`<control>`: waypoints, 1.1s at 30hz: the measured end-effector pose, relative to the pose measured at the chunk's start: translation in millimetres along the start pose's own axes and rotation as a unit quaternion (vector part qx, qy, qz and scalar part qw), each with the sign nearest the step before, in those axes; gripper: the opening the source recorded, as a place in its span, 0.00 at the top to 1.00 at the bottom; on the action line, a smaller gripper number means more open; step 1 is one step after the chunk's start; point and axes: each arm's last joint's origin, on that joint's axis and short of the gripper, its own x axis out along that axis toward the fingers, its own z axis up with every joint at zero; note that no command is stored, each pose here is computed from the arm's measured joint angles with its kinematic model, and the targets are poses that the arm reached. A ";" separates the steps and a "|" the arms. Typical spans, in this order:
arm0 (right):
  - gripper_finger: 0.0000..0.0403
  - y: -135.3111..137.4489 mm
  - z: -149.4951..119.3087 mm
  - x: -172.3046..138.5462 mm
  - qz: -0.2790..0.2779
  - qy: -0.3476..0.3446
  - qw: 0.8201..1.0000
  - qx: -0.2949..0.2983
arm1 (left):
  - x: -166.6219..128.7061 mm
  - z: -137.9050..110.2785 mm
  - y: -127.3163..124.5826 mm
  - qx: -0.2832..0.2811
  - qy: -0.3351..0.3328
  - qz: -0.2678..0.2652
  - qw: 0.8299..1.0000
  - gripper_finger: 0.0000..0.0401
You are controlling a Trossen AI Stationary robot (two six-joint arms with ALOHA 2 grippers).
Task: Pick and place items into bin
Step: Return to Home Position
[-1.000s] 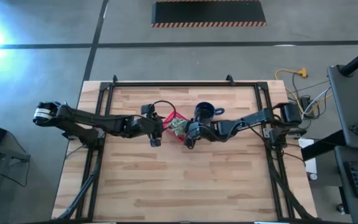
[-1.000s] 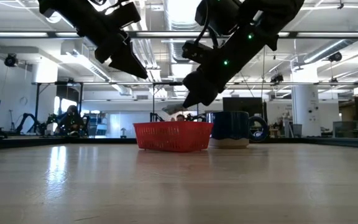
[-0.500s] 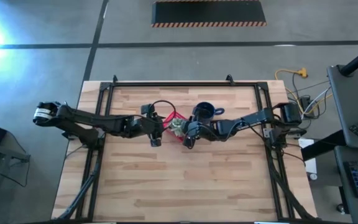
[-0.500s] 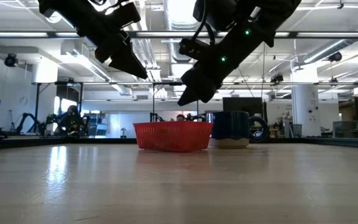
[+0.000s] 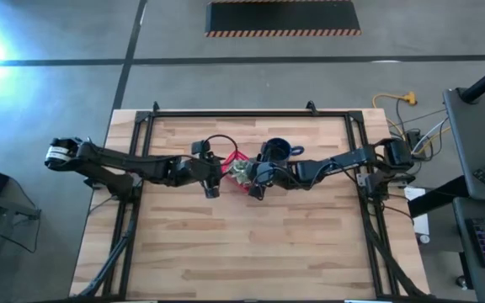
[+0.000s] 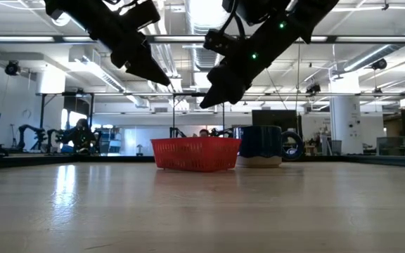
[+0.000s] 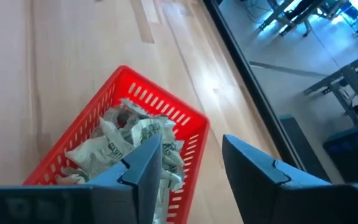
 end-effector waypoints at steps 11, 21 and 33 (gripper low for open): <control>0.63 6.2 9.7 -45.5 0.034 -0.026 0.999 0.009 | -26.5 3.9 5.4 -0.015 -0.075 -0.096 0.992 0.51; 0.63 -14.3 -1.2 -95.1 0.116 -0.132 0.983 0.056 | -77.0 -23.9 27.0 -0.030 -0.238 -0.136 0.961 0.51; 0.64 -32.2 -61.2 -127.7 0.156 -0.270 0.935 0.167 | -87.0 -78.4 24.8 -0.085 -0.330 -0.129 0.931 0.51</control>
